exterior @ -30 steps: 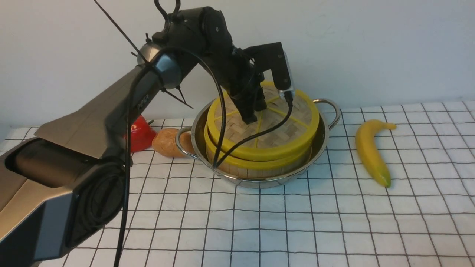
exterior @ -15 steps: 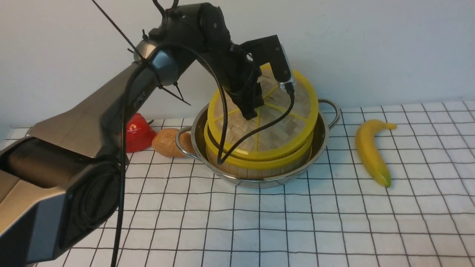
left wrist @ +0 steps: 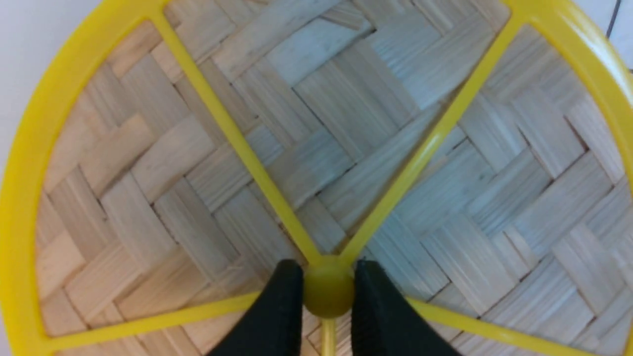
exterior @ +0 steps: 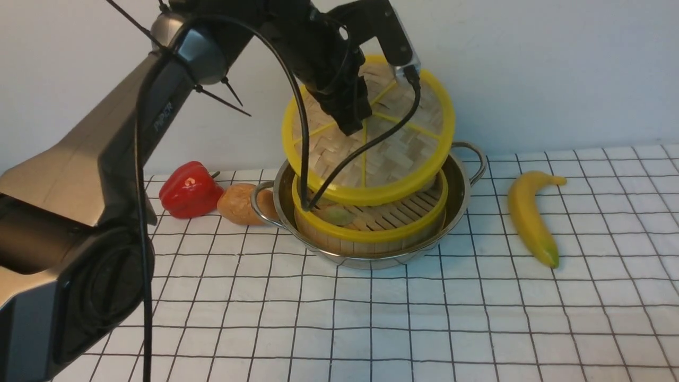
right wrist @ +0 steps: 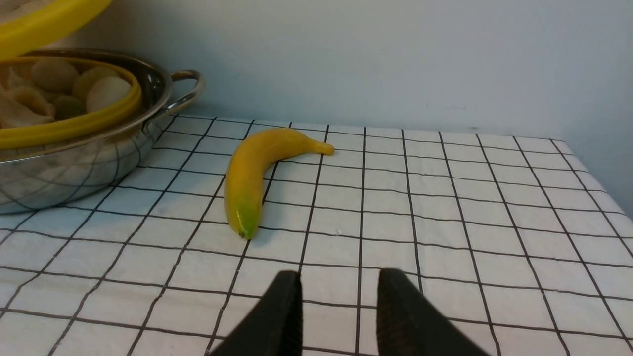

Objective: Place the steamer in the pot on the white tablecloth, and put the lid on the steamer.
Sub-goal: 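Place the yellow bamboo steamer lid onto the steamer in the pot with the left gripper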

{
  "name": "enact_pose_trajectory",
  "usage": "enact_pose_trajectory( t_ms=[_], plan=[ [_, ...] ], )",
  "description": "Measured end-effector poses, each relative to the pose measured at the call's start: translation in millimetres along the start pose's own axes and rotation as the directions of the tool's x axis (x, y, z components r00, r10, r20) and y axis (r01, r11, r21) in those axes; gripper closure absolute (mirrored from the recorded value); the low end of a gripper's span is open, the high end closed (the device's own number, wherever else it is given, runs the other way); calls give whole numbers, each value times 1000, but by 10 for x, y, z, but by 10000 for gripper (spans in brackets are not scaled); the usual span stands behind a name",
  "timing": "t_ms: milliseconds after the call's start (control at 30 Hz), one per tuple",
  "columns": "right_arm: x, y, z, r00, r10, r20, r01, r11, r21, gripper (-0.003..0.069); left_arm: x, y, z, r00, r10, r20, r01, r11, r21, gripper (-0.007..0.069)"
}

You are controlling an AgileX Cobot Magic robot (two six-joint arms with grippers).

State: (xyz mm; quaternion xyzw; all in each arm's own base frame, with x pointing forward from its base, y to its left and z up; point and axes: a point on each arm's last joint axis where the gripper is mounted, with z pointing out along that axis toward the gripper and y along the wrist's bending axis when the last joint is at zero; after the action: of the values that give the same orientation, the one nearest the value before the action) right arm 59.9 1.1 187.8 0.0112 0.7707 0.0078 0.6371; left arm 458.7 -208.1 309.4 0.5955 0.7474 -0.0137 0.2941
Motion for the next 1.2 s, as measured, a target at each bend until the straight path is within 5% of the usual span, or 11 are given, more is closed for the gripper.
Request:
enact_pose_trajectory(
  t_ms=[367, 1200],
  plan=[
    [0, 0, 0, 1000, 0, 0, 0, 1000, 0, 419, 96, -52, 336, 999, -39, -34, 42, 996, 73, 509],
    [0, 0, 0, 1000, 1, 0, -1, 1000, 0, 419, 87, -49, 293, 951, -305, -61, 307, 951, 40, 509]
  ],
)
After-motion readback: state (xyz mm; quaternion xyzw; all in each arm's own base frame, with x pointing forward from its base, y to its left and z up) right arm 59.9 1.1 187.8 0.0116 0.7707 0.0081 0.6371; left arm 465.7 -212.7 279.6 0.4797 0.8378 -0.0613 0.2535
